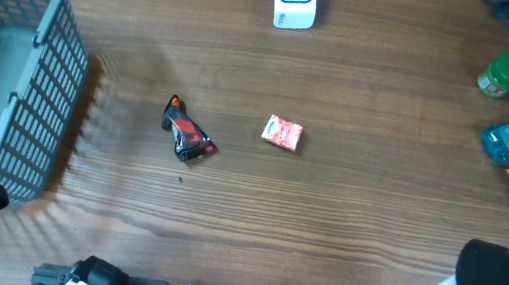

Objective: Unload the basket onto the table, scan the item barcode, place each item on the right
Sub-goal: 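Grasp the red tissue pack with the right gripper and lift it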

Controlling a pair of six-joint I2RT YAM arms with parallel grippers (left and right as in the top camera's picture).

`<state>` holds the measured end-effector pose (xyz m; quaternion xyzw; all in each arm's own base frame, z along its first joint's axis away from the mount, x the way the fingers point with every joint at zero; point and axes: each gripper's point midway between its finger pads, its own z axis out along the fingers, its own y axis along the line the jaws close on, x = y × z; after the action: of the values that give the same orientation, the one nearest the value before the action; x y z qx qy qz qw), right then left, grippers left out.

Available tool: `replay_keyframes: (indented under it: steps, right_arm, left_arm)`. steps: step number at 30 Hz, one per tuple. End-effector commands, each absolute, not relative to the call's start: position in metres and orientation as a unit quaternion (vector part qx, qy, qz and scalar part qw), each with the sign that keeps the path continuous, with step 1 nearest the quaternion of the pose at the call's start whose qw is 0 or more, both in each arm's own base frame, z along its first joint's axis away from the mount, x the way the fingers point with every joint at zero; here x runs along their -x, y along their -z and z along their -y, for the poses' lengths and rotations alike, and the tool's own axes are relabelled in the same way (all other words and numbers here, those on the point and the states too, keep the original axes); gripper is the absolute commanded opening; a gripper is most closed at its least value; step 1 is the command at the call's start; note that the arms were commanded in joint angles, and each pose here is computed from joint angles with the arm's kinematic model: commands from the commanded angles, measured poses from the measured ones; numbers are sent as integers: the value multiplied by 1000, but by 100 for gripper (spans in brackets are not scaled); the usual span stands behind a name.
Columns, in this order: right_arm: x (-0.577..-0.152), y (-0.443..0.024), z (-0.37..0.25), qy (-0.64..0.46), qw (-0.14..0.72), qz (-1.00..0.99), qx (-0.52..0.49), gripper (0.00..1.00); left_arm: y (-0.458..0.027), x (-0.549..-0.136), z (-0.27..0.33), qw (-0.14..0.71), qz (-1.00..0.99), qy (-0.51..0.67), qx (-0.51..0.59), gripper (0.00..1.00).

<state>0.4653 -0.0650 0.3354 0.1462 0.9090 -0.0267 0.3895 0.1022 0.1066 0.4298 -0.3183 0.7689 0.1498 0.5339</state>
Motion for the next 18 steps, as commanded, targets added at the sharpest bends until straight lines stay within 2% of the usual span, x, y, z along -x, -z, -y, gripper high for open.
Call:
replay_keyframes:
  steps: [1,4,7,9,13,18]
  right_arm:
    - [-470,-275,-33,-88,294,-944,-121,100]
    - [-454,-257,-100,-112,259,-958,-60,100]
    - [-433,-226,-154,-128,211,-968,-52,100]
    - [-414,-198,-181,-127,163,-976,-72,100]
    - [-371,-129,-206,-84,64,-977,-187,100]
    - [-341,-79,-226,-55,25,-977,-205,100]
  left_arm:
    - [-424,-107,-99,523,-784,-139,304,100]
    - [-420,-110,-91,515,-797,-114,295,100]
    - [-417,-112,-85,510,-804,-98,289,100]
    - [-415,-112,-83,508,-807,-93,286,100]
    - [-415,-113,-82,507,-809,-90,284,100]
    - [-412,-114,-75,500,-817,-72,277,100]
